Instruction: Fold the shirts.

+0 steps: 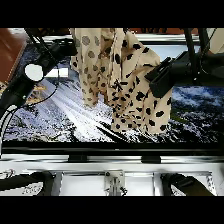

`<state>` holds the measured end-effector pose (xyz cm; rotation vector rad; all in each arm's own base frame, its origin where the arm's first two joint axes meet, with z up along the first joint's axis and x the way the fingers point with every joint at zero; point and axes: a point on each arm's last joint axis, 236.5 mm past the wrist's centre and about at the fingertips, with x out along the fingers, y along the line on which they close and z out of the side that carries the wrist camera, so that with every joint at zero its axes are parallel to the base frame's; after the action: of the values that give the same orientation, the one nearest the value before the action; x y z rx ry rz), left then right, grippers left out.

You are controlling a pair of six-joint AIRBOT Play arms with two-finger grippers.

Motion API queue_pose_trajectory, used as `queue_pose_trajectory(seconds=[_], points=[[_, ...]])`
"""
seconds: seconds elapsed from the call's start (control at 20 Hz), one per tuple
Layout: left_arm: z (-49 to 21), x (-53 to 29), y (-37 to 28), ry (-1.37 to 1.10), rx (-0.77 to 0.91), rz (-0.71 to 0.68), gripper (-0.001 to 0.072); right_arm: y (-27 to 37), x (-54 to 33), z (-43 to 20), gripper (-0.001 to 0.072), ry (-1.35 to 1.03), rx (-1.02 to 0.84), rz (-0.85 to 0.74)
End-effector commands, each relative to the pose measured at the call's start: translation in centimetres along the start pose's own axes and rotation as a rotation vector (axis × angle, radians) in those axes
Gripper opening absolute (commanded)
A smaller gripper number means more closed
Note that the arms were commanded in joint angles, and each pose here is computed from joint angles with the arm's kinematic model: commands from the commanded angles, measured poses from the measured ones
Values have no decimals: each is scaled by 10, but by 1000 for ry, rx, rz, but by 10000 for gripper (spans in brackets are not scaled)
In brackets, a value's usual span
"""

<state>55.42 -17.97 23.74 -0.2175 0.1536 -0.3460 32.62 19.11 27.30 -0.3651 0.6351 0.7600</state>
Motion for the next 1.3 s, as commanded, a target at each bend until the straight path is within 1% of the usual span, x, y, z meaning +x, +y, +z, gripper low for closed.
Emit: queue_pose_trajectory(seconds=[0.0, 0.15, 0.25, 0.35, 0.4, 0.45, 0.5, 0.55, 0.6, 0.75, 0.85, 1.0, 1.05, 1.1, 1.2, 1.25], points=[[3, -1, -2, -7, -29, -5, 45, 0, 0, -1, 43, 4, 0, 1], [23, -16, -9, -31, -12, -22, 44, -6, 0, -6, 43, 24, 19, -23], [51, -38, -15, -74, 28, -35, 42, -10, 0, -11, 43, 46, 45, -42], [81, -60, -24, -134, 36, -47, 42, -7, 0, -10, 44, 42, 51, -31], [88, -67, -26, -149, 67, -47, 45, -6, 0, -9, 44, 39, 52, -26], [86, -68, -28, -137, 137, -50, 107, -6, 0, -9, 43, 39, 53, -24], [74, -66, -31, -94, 182, -65, 506, -5, 0, -9, 43, 36, 54, -19], [57, -60, -33, -35, 177, -86, 708, -4, 0, -8, 43, 35, 55, -15], [43, -53, -34, 1, 175, -96, 709, -2, 0, -7, 43, 30, 56, -10], [13, -21, -25, 19, 141, -67, 708, 0, 0, -5, 44, 20, 59, -1], [1, -3, -13, 15, 76, -41, 702, 2, 0, -4, 43, 16, 60, 7], [-2, 18, -18, 13, 25, -55, 681, 4, 0, -3, 43, 12, 63, 16], [0, 22, -23, 6, 27, -65, 584, 4, 0, -3, 43, 12, 64, 17], [2, 25, -29, 1, 29, -76, 444, 4, 0, -3, 43, 12, 63, 17], [2, 26, -35, -2, 30, -85, 93, 4, 0, -3, 44, 12, 63, 17], [2, 25, -36, 2, 31, -89, 46, 3, 0, -3, 43, 13, 63, 15]])
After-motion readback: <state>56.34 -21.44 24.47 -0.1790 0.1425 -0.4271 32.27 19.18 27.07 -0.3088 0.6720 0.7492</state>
